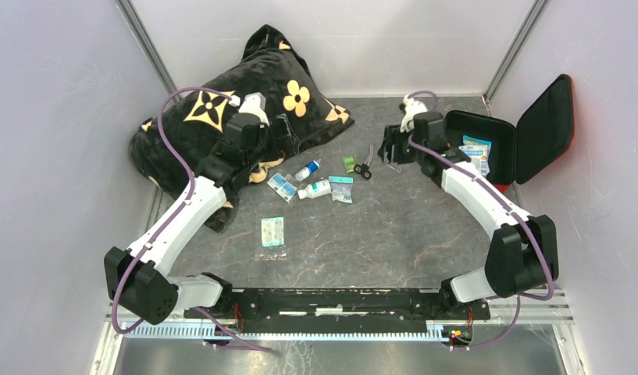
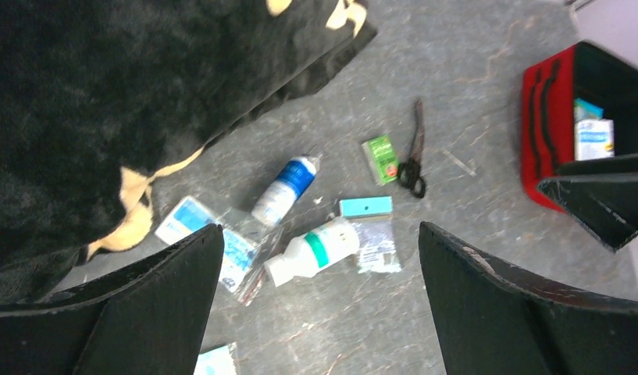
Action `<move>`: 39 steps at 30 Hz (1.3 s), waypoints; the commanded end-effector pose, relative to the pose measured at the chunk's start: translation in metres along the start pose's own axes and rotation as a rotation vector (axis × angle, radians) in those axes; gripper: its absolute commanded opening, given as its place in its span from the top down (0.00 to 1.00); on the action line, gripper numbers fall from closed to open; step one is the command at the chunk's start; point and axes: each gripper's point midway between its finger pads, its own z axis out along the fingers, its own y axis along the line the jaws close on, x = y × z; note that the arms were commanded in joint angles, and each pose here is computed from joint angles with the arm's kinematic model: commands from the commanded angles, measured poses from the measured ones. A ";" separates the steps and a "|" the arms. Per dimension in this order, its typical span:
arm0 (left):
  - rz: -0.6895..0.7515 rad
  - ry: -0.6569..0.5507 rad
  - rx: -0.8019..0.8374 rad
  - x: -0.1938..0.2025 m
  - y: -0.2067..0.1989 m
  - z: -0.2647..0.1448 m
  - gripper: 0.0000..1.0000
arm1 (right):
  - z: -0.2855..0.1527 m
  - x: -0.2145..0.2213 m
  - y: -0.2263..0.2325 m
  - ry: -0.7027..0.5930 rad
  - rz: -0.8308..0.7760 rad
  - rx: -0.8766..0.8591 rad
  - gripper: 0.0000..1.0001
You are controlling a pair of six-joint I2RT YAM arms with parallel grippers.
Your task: Organize the medicine kit
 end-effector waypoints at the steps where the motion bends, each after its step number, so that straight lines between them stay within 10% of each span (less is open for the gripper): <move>1: 0.086 0.038 -0.047 0.020 0.019 0.003 0.00 | 0.016 0.036 0.037 0.049 0.012 -0.085 0.34; 14: 0.026 0.125 0.021 0.058 0.017 -0.005 0.00 | 0.050 0.128 0.096 0.266 -0.008 -0.243 0.33; 39: 0.002 0.177 0.017 0.083 0.024 -0.002 0.00 | 0.088 0.176 0.104 0.393 0.043 -0.278 0.42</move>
